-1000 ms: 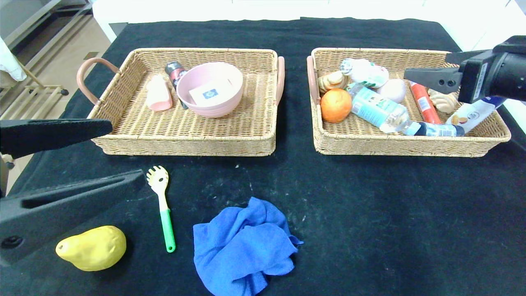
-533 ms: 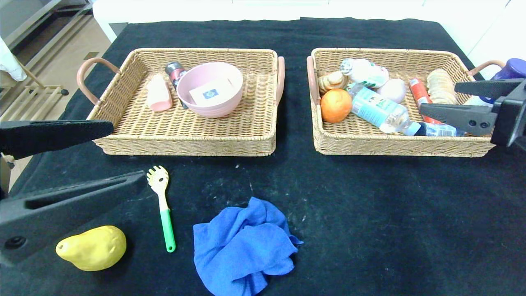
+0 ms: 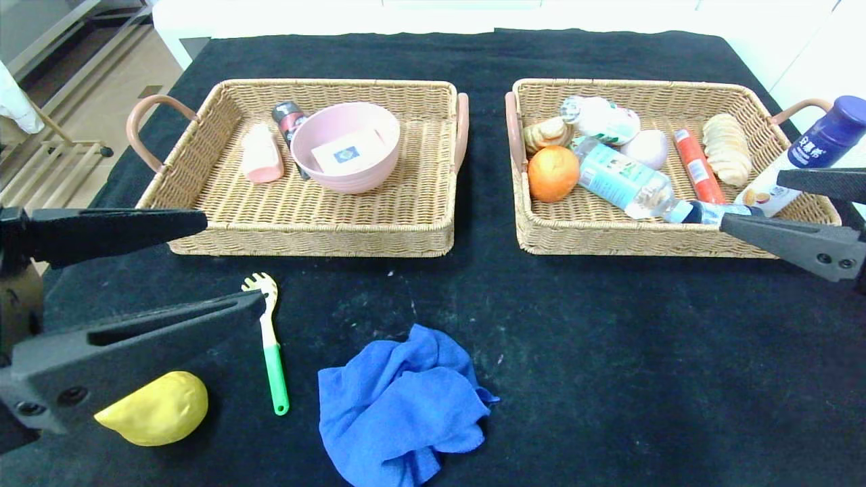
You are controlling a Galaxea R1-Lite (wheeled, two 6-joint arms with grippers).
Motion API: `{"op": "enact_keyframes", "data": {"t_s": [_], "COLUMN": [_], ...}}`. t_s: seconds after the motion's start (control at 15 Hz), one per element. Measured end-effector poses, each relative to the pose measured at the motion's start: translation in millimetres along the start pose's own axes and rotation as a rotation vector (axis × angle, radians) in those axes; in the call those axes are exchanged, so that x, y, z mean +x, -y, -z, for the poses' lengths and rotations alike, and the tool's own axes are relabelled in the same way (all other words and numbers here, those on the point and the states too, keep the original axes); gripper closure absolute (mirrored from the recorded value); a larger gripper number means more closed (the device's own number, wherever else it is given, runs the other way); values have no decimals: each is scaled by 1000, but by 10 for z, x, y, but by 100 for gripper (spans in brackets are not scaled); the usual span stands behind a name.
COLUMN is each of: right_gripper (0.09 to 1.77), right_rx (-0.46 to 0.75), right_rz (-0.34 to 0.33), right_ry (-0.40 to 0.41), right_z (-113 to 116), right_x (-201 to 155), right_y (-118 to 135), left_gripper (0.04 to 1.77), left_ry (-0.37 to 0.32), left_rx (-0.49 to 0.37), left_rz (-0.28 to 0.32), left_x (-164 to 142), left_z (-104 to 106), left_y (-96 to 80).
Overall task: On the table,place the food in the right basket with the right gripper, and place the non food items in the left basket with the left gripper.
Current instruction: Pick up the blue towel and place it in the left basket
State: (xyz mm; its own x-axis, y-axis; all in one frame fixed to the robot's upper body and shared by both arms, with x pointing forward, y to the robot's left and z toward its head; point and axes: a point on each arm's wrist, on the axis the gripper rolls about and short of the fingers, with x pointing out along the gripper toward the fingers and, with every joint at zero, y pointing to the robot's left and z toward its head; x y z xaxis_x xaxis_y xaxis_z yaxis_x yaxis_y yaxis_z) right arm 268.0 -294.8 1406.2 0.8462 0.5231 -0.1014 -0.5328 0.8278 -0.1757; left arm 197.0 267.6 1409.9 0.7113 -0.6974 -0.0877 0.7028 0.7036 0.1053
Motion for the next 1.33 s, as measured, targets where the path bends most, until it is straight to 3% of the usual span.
{"op": "enact_keyframes", "data": {"t_s": [1.33], "right_gripper": [15], "right_rx": [23], "right_rz": [39], "right_ry": [-17], "right_z": [207], "right_x": [-290], "right_y": [-111], "left_gripper": [9], "left_ry": [-28], "left_rx": [-7], "left_rz": [-1], "left_x": [72], "left_z": [48], "left_y": [-14]}}
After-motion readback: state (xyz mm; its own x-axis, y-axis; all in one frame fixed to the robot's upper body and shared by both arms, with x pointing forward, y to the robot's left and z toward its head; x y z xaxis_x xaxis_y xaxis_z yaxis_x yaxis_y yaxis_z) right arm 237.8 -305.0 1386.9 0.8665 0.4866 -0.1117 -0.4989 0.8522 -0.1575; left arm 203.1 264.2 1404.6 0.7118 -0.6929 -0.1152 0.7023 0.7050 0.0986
